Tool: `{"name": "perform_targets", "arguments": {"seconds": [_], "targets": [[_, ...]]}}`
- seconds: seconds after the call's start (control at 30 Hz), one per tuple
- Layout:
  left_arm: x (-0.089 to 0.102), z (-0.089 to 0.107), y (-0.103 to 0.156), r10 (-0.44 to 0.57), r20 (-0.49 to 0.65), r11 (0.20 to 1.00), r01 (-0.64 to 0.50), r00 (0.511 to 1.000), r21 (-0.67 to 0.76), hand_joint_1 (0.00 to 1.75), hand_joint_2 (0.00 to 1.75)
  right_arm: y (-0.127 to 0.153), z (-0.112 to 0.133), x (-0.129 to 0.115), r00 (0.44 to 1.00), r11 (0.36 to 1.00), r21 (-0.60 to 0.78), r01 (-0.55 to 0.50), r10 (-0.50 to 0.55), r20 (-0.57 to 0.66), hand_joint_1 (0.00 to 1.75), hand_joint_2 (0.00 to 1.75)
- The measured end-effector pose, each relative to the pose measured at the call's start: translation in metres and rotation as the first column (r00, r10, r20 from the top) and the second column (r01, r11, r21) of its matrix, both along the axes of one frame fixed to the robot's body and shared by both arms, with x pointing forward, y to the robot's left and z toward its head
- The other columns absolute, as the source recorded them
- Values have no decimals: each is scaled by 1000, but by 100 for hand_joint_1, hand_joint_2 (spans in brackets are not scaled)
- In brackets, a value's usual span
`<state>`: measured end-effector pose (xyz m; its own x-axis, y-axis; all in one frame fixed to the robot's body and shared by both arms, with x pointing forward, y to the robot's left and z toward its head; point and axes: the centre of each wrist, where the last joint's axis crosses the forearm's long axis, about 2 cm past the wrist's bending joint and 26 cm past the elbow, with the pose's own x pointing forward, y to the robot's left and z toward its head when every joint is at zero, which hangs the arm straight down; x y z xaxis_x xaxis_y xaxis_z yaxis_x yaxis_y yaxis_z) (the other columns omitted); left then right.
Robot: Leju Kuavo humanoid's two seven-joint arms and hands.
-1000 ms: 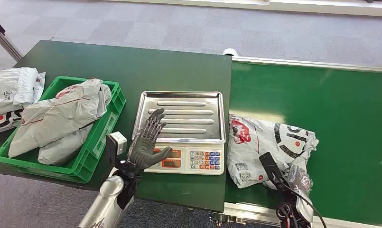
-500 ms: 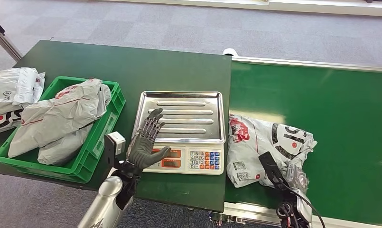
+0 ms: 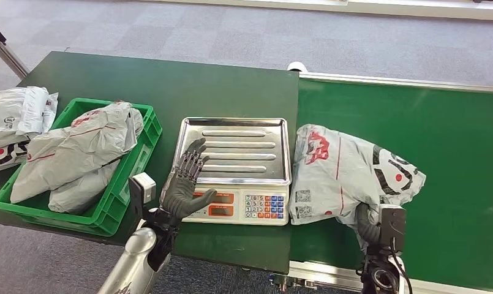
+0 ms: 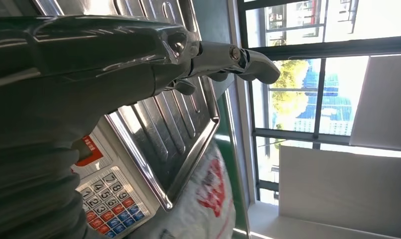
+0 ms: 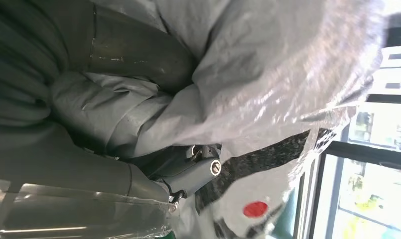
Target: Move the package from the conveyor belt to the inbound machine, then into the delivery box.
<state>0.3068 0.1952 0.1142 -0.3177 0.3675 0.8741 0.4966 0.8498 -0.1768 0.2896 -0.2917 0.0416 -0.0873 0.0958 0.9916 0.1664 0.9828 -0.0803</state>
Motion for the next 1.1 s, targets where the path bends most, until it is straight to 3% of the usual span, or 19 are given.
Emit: {"name": "perform_targets", "arguments": {"seconds": [0.3,0.53,0.67,0.83,1.1], "targets": [[2,-2,-1,-2,0,1000,2,1000,-5,0,175,-4,7,-7,985,968,231,95,-125,120,175,175],[2,-3,-2,3,-1,1000,-3,1000,-6,0,175,-9,10,-12,969,953,263,152,-196,150,175,175],[2,-3,-2,18,6,1000,-18,1000,-11,0,175,-11,13,-15,935,932,271,240,-297,193,175,175],[2,-3,-1,56,27,998,-56,998,-6,0,175,-15,21,-23,881,914,238,330,-388,269,175,175],[4,6,6,163,131,987,-163,978,-9,0,175,-12,42,-32,858,937,-62,345,-288,426,175,175]]}}
